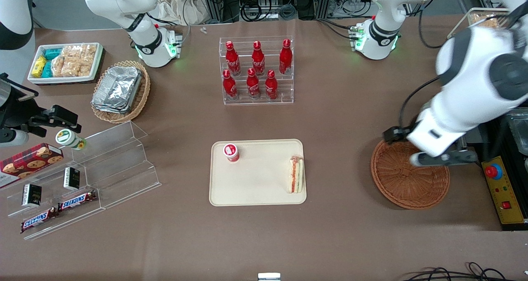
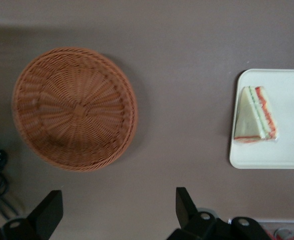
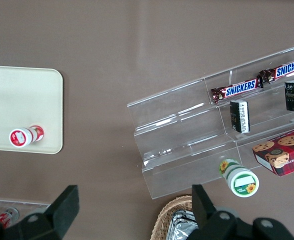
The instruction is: Place sandwich from basket to tray
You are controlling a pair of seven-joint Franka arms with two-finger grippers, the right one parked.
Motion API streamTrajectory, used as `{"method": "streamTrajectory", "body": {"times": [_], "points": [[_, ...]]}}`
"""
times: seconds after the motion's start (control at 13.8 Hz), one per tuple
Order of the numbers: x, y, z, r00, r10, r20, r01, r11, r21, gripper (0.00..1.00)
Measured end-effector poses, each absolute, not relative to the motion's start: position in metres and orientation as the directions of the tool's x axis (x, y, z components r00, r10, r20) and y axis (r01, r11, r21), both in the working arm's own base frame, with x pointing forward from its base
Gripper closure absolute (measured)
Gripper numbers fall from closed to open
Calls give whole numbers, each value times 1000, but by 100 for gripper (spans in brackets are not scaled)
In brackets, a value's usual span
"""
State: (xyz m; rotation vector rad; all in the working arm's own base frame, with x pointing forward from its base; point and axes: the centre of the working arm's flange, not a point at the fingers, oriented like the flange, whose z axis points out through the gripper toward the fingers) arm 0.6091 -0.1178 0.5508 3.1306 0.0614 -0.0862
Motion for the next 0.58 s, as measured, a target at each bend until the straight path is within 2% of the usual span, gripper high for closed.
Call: {"method": "streamTrajectory", "body": {"times": [0.22, 0.43, 0.58], "points": [[579, -102, 601, 996, 59, -65, 61, -998, 17, 0], [545, -96, 650, 997, 70, -28, 70, -997, 10, 0], [537, -97, 663, 998, 68, -6, 68, -998, 9, 0]]}}
